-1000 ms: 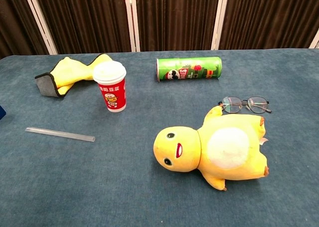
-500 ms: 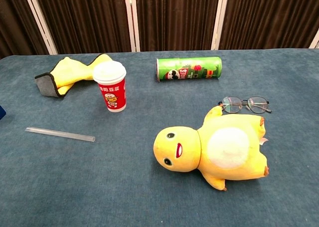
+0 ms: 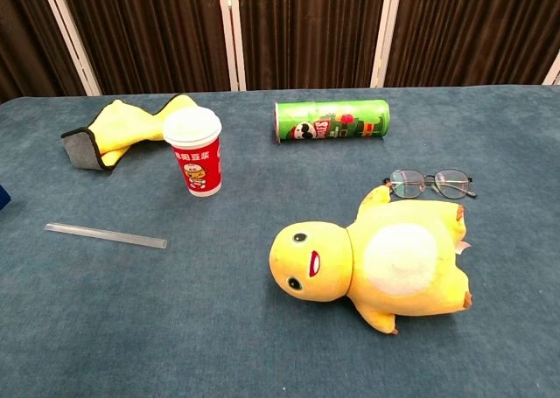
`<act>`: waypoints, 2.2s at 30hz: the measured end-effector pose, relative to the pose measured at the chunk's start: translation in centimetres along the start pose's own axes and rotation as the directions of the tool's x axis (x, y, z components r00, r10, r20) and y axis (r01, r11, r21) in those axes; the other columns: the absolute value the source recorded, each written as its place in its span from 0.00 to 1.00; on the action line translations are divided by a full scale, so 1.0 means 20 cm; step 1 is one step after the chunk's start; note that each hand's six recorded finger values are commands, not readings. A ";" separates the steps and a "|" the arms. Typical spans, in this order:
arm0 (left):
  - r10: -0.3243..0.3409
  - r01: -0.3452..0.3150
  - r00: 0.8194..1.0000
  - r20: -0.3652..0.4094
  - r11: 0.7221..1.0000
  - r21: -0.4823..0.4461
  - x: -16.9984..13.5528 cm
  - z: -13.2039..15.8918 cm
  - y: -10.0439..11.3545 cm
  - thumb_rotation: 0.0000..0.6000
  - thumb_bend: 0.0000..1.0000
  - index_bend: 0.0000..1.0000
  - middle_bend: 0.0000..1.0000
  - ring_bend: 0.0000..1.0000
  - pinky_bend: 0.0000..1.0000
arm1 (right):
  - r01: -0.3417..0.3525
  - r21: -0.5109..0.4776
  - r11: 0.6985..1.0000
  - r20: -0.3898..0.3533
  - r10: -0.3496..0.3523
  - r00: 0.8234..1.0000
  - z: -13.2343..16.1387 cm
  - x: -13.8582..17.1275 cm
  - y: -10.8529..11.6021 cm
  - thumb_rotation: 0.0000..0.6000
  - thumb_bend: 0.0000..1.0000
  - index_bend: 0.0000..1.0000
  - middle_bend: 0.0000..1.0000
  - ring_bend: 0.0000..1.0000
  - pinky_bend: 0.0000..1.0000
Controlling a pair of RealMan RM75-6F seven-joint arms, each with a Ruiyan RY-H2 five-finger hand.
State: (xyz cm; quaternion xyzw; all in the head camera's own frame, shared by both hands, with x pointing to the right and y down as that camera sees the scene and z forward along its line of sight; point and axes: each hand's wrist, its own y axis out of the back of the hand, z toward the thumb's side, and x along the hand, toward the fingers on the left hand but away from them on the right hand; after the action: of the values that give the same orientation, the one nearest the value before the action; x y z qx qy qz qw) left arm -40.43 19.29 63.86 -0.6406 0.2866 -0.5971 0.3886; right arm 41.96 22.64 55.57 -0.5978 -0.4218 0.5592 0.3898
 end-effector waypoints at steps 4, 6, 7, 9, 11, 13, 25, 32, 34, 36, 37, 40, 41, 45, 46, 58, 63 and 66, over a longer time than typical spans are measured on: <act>-0.042 0.041 0.999 0.024 0.999 0.007 0.12 0.12 -0.05 1.00 0.41 0.50 0.02 0.00 0.00 | -0.001 -0.016 1.000 0.005 0.001 1.000 -0.01 0.00 0.01 1.00 0.09 0.12 0.00 0.00 0.00; -0.058 0.057 0.998 0.037 0.998 0.012 0.17 0.18 -0.06 1.00 0.41 0.48 0.02 0.00 0.00 | -0.002 -0.027 1.000 0.009 0.003 1.000 -0.01 0.00 0.01 1.00 0.09 0.12 0.00 0.00 0.00; -0.062 0.062 0.997 0.042 0.998 0.018 0.19 0.20 -0.07 1.00 0.41 0.47 0.02 0.00 0.00 | -0.004 -0.033 0.999 0.010 0.004 1.000 -0.01 0.00 0.01 1.00 0.09 0.12 0.00 0.00 0.00; -0.072 0.070 0.996 0.049 0.997 0.031 0.24 0.25 -0.08 1.00 0.41 0.46 0.02 0.00 0.00 | -0.006 -0.043 0.999 0.011 0.006 1.000 -0.02 0.00 0.01 1.00 0.09 0.12 0.00 0.00 0.00; -0.086 0.084 0.995 0.048 0.996 0.042 0.28 0.29 -0.10 1.00 0.41 0.45 0.01 0.00 0.00 | -0.008 -0.052 0.999 0.010 0.008 1.000 -0.02 0.00 0.02 1.00 0.09 0.12 0.00 0.00 0.00; -0.101 0.098 0.994 0.048 0.994 0.050 0.32 0.32 -0.11 1.00 0.41 0.44 0.00 0.00 0.00 | -0.010 -0.061 0.998 0.008 0.011 1.000 -0.01 0.00 0.02 1.00 0.09 0.12 0.00 0.00 0.00; -0.170 0.163 0.982 0.084 0.983 0.082 0.42 0.53 -0.20 1.00 0.41 0.45 0.00 0.00 0.00 | -0.017 -0.094 0.995 0.010 0.018 1.000 -0.01 0.00 0.03 1.00 0.09 0.12 0.00 0.00 0.00; -0.185 0.176 0.978 0.093 0.979 0.102 0.41 0.58 -0.23 1.00 0.41 0.46 0.00 0.00 0.00 | -0.017 -0.102 0.995 0.010 0.018 1.000 -0.01 0.00 0.03 1.00 0.09 0.12 0.00 0.00 0.00; -0.185 0.175 0.978 0.092 0.979 0.107 0.42 0.58 -0.23 1.00 0.41 0.47 0.00 0.00 0.00 | -0.016 -0.104 0.994 0.007 0.016 1.000 -0.01 0.00 0.03 1.00 0.09 0.12 0.00 0.00 0.00; -0.186 0.175 0.978 0.092 0.978 0.109 0.42 0.59 -0.24 1.00 0.41 0.49 0.00 0.00 0.00 | -0.015 -0.105 0.994 0.004 0.016 1.000 -0.01 0.00 0.03 1.00 0.09 0.12 0.00 0.00 0.00; -0.186 0.176 0.978 0.092 0.978 0.110 0.42 0.59 -0.25 1.00 0.40 0.49 0.00 0.00 0.00 | -0.014 -0.106 0.994 0.003 0.015 1.000 0.00 0.00 0.03 1.00 0.09 0.12 0.00 0.00 0.00; -0.188 0.177 0.978 0.091 0.977 0.122 0.42 0.59 -0.27 1.00 0.41 0.50 0.00 0.00 0.00 | -0.015 -0.108 0.994 0.003 0.016 1.000 0.00 0.00 0.03 1.00 0.09 0.12 0.00 0.00 0.00; -0.188 0.176 0.978 0.090 0.976 0.125 0.42 0.59 -0.28 1.00 0.41 0.50 0.00 0.00 0.00 | -0.015 -0.108 0.994 0.003 0.016 1.000 0.00 0.00 0.03 1.00 0.09 0.12 0.00 0.00 0.00; -0.185 0.175 0.979 0.086 0.977 0.119 0.42 0.60 -0.29 1.00 0.41 0.56 0.00 0.00 0.00 | -0.014 -0.113 0.993 0.004 0.015 1.000 0.00 0.00 0.03 1.00 0.09 0.12 0.00 0.00 0.00; -0.186 0.175 0.979 0.086 0.977 0.120 0.42 0.60 -0.29 1.00 0.41 0.57 0.00 0.00 0.00 | -0.014 -0.114 0.993 0.004 0.014 1.000 0.00 0.00 0.03 1.00 0.09 0.12 0.00 0.00 0.00; -0.146 0.137 0.984 0.100 0.987 0.089 0.41 0.62 -0.23 1.00 0.41 0.59 0.01 0.00 0.00 | -0.014 -0.126 0.992 0.000 0.014 1.000 0.01 0.01 0.04 1.00 0.09 0.12 0.00 0.00 0.00; -0.080 0.081 0.992 0.095 0.997 -0.007 0.42 0.61 -0.07 1.00 0.41 0.59 0.01 0.00 0.00 | -0.034 -0.134 0.990 -0.003 0.034 0.999 0.02 0.01 0.03 1.00 0.09 0.12 0.00 0.00 0.00; -0.039 0.049 0.995 0.086 0.992 -0.114 0.43 0.60 0.07 1.00 0.41 0.59 0.01 0.00 0.00 | -0.053 -0.131 0.990 0.002 0.053 0.999 0.01 0.01 0.01 1.00 0.09 0.12 0.00 0.00 0.00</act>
State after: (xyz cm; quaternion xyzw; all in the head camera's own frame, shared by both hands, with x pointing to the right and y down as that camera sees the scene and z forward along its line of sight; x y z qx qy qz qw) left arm -27.40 13.33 67.55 -0.6928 0.2899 -0.5604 0.3492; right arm 41.72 22.84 55.24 -0.6316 -0.4426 0.5421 0.3336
